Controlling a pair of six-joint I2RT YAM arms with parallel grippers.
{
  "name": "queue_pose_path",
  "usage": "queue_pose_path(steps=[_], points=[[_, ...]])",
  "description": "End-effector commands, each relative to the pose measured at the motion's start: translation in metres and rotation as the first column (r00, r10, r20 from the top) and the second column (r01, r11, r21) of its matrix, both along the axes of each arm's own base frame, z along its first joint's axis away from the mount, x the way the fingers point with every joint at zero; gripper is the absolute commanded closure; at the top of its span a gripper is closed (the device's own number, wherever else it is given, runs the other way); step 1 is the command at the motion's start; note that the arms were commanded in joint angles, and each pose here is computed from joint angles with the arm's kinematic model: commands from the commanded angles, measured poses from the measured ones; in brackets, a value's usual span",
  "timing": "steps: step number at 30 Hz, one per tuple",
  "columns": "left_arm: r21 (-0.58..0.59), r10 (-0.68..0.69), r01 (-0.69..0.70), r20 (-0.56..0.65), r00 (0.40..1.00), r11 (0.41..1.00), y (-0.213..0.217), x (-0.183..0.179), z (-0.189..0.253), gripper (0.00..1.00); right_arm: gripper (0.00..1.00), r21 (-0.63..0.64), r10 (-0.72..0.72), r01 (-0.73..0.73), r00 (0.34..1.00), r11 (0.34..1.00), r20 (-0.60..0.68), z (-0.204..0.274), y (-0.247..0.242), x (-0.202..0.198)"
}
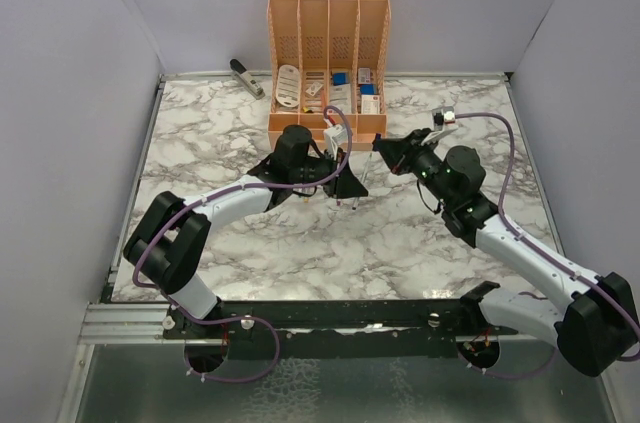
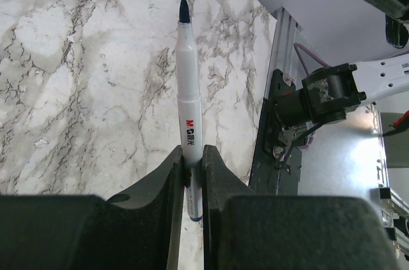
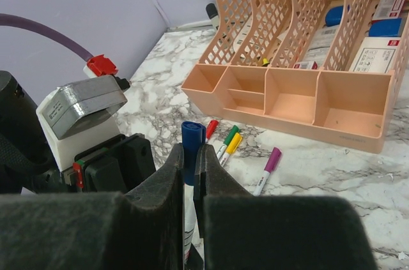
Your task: Insert the pens into the pen caps
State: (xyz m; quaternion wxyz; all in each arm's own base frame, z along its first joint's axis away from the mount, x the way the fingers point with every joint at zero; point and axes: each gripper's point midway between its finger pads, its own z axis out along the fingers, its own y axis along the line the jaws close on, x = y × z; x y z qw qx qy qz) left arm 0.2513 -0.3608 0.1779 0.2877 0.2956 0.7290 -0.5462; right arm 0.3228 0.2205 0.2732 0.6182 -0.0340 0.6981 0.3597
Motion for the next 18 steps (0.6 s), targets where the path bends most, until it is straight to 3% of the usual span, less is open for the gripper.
queue_pose_path(steps=[1, 18], points=[[-0.047, -0.041, 0.043, 0.044, 0.998, 0.998, -0.0084, -0.0001, 0.0173, 1.0, 0.99, 0.012, 0.002, -0.002, 1.0, 1.0, 0.017, 0.0059, 0.0033, 0.0027], [-0.05, -0.044, 0.047, 0.054, 0.998, 0.998, -0.0119, 0.0036, 0.0184, 1.0, 0.99, -0.012, 0.002, -0.002, 1.0, 1.0, 0.003, 0.0001, 0.0043, 0.0053]])
